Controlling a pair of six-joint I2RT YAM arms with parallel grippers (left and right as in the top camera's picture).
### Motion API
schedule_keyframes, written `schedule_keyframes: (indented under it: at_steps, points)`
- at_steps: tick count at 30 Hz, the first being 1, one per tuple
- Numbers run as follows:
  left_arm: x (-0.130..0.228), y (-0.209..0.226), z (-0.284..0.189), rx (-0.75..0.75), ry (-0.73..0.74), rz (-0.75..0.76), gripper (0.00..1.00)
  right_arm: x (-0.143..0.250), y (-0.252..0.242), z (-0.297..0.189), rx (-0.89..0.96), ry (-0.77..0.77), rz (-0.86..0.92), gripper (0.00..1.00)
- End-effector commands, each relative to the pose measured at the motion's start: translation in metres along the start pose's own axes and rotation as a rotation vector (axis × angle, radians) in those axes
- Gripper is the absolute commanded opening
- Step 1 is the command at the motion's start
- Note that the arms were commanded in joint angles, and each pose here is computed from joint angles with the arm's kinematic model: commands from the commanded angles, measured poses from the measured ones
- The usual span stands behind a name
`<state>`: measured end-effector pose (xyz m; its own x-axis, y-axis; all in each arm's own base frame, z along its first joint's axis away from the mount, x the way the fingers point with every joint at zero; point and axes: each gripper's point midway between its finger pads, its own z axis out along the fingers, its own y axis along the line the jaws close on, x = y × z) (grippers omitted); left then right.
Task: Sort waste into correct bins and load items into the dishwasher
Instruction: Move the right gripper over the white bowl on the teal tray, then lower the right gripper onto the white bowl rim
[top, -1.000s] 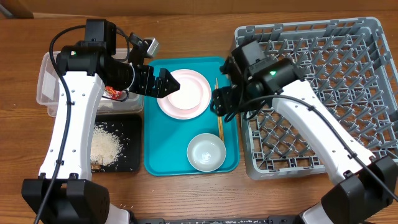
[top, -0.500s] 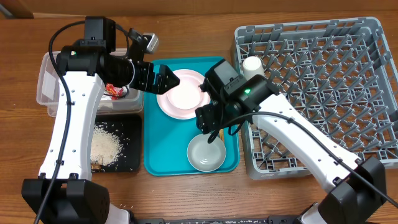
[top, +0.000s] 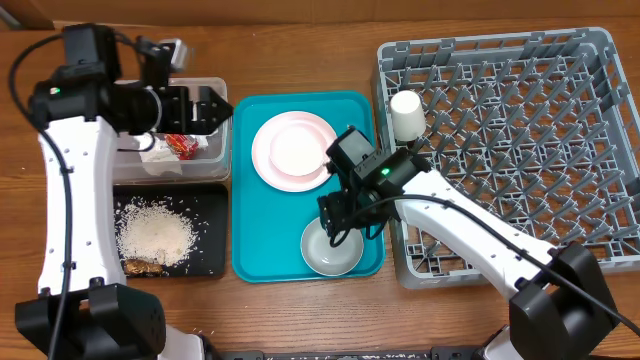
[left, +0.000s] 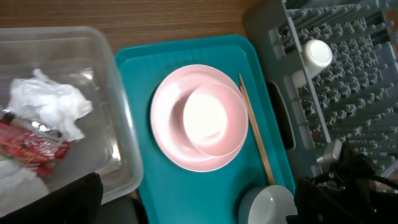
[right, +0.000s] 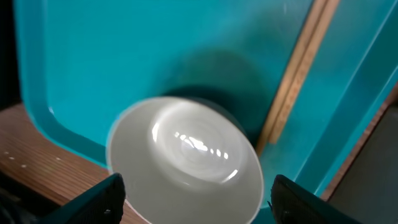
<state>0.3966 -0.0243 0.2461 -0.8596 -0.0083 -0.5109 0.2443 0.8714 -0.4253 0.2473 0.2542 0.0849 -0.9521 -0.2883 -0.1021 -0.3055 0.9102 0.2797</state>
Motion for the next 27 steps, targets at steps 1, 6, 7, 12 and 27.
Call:
schedule_keyframes:
  at_steps: [1,6,7,12,27]
  points:
    - [-0.007,-0.001,-0.009,-0.015,-0.027,0.005,1.00,0.009,-0.005,0.004,0.014,0.013,0.009,0.77]
    - [-0.007,-0.001,-0.009,-0.014,-0.027,0.006,1.00,0.018,-0.012,0.014,0.025,0.036,0.007,0.77]
    - [-0.007,-0.001,-0.009,-0.014,-0.027,0.006,1.00,0.019,-0.012,0.015,0.024,0.036,0.002,0.77]
    - [-0.007,-0.001,-0.009,-0.014,-0.026,0.007,1.00,0.017,-0.013,0.021,0.015,0.017,-0.029,0.72]
    - [-0.007,-0.001,-0.009,-0.015,-0.026,0.007,1.00,0.013,-0.012,0.023,0.008,0.000,-0.032,0.50]
